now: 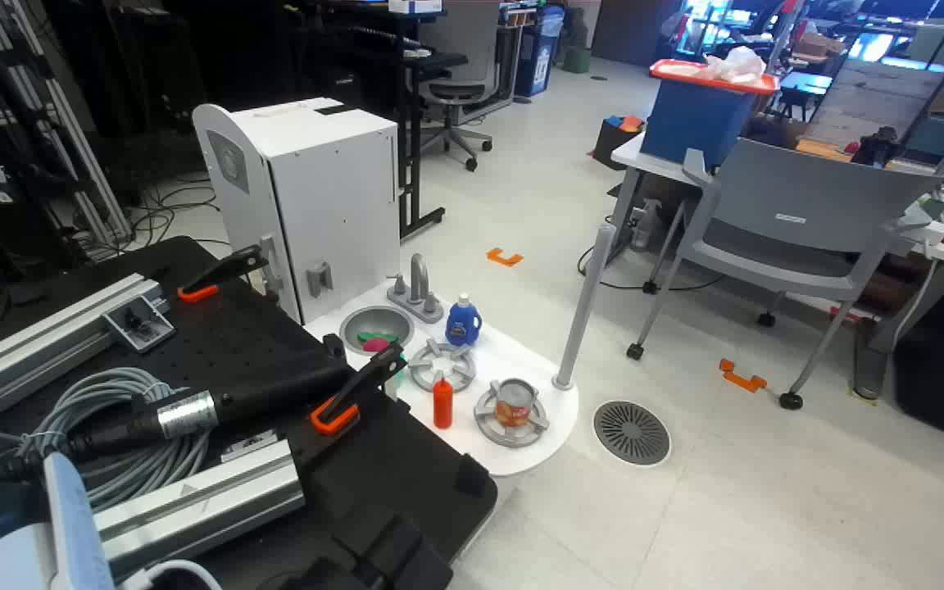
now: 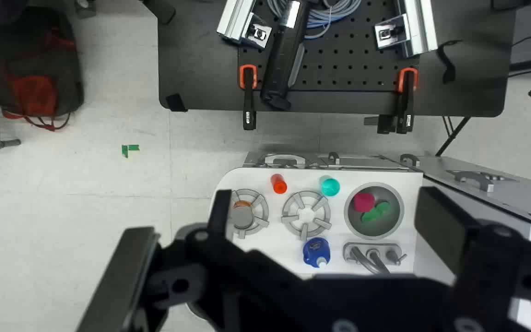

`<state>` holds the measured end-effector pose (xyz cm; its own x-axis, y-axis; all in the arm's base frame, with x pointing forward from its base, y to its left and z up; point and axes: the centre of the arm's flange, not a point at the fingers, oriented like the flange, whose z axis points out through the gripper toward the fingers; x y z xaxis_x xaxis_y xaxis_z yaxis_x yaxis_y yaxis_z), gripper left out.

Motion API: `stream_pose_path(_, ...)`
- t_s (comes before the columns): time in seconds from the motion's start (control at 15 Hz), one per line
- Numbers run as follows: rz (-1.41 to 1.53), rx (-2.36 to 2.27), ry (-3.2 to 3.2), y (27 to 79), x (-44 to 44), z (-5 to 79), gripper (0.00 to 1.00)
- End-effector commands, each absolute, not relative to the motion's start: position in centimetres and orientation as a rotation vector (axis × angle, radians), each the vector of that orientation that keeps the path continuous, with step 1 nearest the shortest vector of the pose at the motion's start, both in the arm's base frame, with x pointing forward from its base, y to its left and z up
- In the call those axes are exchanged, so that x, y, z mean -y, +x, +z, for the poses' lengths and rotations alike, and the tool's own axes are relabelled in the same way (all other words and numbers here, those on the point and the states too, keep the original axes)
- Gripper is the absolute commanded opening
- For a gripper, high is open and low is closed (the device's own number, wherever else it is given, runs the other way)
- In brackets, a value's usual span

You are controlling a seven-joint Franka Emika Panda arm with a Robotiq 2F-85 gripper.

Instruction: Pick up the orange object and put it in the toy cup

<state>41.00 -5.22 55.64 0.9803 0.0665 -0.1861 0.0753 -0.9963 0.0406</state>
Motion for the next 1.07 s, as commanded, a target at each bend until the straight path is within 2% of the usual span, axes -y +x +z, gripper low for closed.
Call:
stream_pose_path(0.0, -0.284, -0.11, 3.079, 41.0, 5.2, 55.7, 1.0)
stream_pose_path(0.53, -0.283, -0.11, 3.079, 41.0, 5.2, 55.7, 1.0)
stream_pose_path(0.8, -0.257, -0.133, 3.046, 44.0, 4.2, 50.8, 1.0)
stream_pose_path(1.0, -0.238, -0.17, 3.009, 47.0, 3.2, 43.2, 1.0)
